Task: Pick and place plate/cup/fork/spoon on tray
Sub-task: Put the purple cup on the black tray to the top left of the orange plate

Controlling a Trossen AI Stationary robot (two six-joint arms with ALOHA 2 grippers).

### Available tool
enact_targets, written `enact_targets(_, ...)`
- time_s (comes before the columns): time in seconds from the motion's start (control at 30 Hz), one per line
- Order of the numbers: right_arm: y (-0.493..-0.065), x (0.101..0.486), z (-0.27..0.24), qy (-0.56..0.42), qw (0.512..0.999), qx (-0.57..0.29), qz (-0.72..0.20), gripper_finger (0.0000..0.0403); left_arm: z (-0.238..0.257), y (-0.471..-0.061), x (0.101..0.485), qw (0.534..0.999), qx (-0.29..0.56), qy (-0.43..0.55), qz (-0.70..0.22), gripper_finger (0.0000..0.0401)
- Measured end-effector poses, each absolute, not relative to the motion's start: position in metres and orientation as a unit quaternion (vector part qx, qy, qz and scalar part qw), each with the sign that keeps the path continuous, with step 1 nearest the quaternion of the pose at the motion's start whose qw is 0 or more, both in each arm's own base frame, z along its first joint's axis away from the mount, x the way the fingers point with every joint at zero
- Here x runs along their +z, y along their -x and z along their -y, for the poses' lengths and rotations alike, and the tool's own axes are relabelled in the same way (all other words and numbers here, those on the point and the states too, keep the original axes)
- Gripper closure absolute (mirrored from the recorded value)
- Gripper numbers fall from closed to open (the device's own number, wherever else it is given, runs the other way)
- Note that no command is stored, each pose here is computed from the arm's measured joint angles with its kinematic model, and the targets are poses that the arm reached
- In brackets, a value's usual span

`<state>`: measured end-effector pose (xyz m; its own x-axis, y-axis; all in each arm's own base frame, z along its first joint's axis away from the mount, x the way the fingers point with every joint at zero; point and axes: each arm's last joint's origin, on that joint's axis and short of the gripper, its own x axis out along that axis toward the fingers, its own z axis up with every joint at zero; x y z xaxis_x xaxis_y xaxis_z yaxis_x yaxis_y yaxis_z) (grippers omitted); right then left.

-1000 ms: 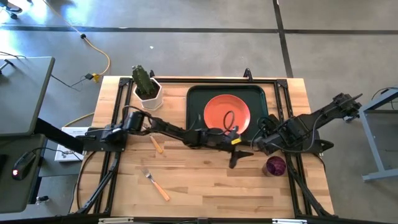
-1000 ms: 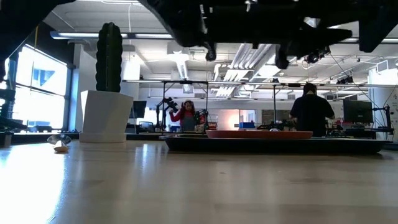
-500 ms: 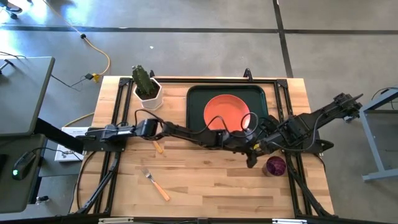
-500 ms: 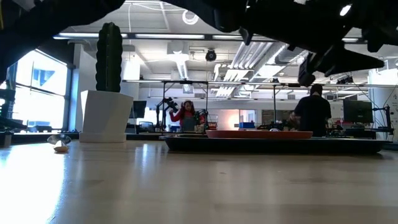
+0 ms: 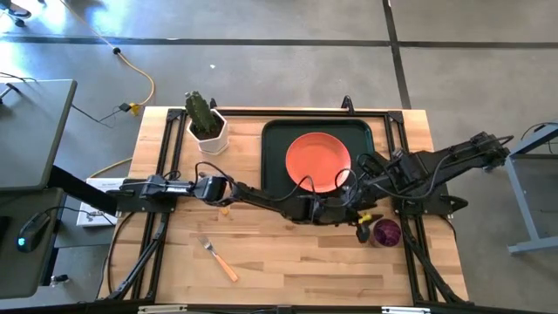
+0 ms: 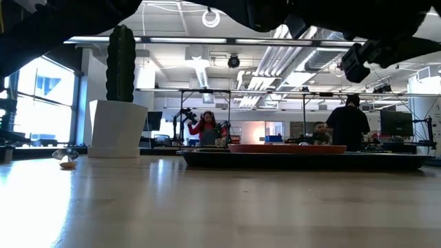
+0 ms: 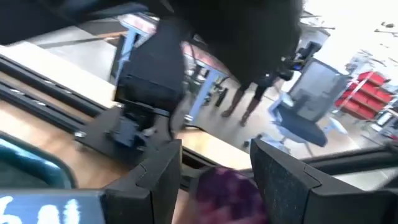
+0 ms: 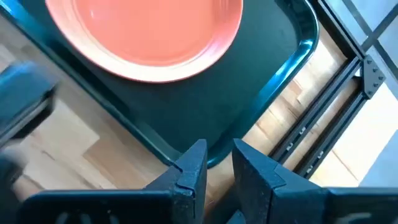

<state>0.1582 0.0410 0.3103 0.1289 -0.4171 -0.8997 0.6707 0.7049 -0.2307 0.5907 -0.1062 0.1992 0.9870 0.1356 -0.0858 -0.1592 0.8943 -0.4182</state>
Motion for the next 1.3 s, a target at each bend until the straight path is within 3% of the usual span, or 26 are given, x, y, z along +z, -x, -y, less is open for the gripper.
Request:
enact_targets(0.57, -0.156, 0.309, -0.049, -0.143, 0.726, -0.315, -0.595, 0.0336, 0.110, -0.591, 0.155, 0.967, 0.063, 0.200, -0.142, 0.0222)
enact_targets(1.2, -0.128, 0.320, -0.070, -0.176, 0.769, -0.295, -0.539, 0.0336, 0.119, -0.584, 0.165, 0.979, 0.117, 0.077, -0.147, 0.0224)
enact_targets(1.3, -0.124, 0.323, -0.070, -0.185, 0.777, -0.296, -0.525, 0.0336, 0.121, -0.580, 0.180, 0.979, 0.128, 0.050, -0.148, 0.0233)
